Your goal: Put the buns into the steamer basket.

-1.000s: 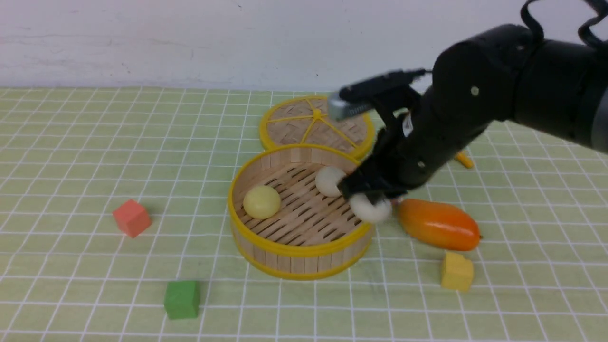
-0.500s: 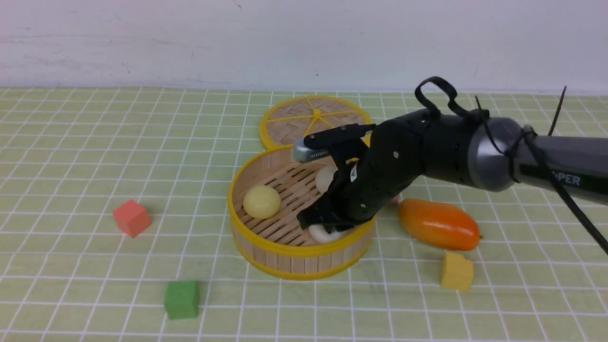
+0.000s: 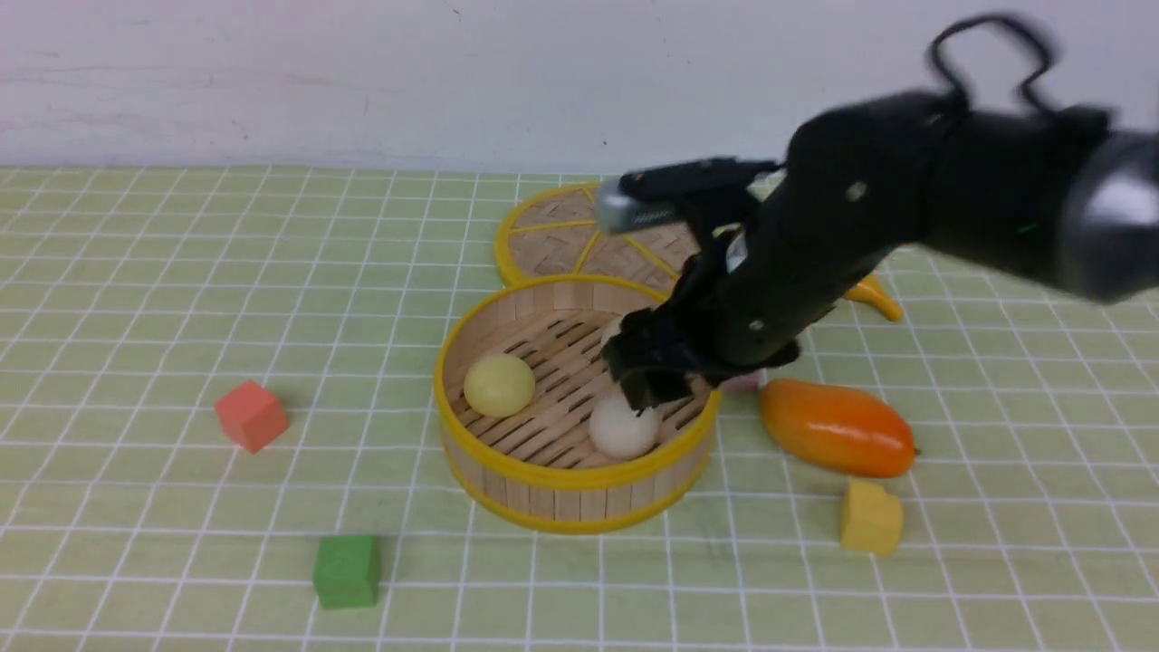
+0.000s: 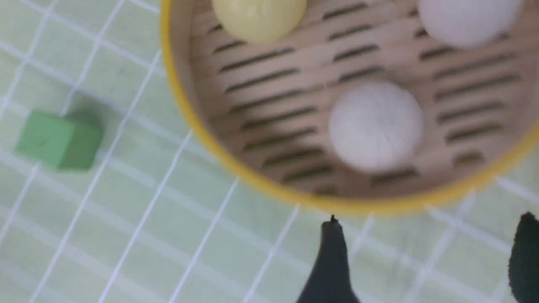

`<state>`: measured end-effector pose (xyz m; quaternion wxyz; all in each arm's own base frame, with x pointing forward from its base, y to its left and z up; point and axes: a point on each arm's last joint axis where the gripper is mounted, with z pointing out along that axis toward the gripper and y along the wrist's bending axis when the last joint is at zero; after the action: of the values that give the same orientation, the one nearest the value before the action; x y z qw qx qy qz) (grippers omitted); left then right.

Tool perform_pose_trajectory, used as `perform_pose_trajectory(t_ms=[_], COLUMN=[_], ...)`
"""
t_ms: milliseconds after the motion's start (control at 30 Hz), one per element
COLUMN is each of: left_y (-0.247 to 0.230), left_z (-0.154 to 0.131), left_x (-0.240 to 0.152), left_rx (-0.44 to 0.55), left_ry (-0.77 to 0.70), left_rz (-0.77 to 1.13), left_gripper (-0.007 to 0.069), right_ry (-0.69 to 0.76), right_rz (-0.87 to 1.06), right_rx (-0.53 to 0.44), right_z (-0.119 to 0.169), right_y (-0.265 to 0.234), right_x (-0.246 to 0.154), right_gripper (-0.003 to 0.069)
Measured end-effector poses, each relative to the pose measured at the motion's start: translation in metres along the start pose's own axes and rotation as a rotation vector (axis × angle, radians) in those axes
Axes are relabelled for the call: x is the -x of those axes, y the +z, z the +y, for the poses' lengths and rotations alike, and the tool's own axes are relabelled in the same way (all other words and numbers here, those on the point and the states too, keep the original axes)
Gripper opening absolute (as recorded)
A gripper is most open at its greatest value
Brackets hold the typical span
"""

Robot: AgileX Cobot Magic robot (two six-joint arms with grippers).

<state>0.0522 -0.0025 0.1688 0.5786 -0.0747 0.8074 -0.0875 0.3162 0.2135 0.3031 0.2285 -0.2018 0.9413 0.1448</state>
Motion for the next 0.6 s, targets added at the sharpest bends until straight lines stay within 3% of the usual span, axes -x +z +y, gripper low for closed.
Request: perform_pose_trajectory(t_ms=[233, 433, 567, 600], left_y=[0.0, 0.0, 0.0, 0.0], left_z=[0.0, 0.0, 0.0, 0.0], left_x=[0.0, 0.0, 0.0, 0.0], left_rx=[0.0, 0.0, 0.0, 0.0], left_ry=[0.0, 0.0, 0.0, 0.0], left_rz=[0.0, 0.0, 0.0, 0.0], left_gripper=[0.0237, 0.0237, 0.0237, 0.0237], right_ry=[0.06, 0.081, 0.067, 0.066], right_rz=[0.041, -0.031, -0.087, -0.088], right_rx=[0.006, 0.024, 0.038, 0.039], right_z=[0.007, 0.01, 0.008, 0.008], right_y=[-0.101, -0.156, -0.186, -0.186], right_x=[-0.031, -0.051, -0.078, -0.08], right_gripper=[0.0479, 0.034, 0.012, 0.011])
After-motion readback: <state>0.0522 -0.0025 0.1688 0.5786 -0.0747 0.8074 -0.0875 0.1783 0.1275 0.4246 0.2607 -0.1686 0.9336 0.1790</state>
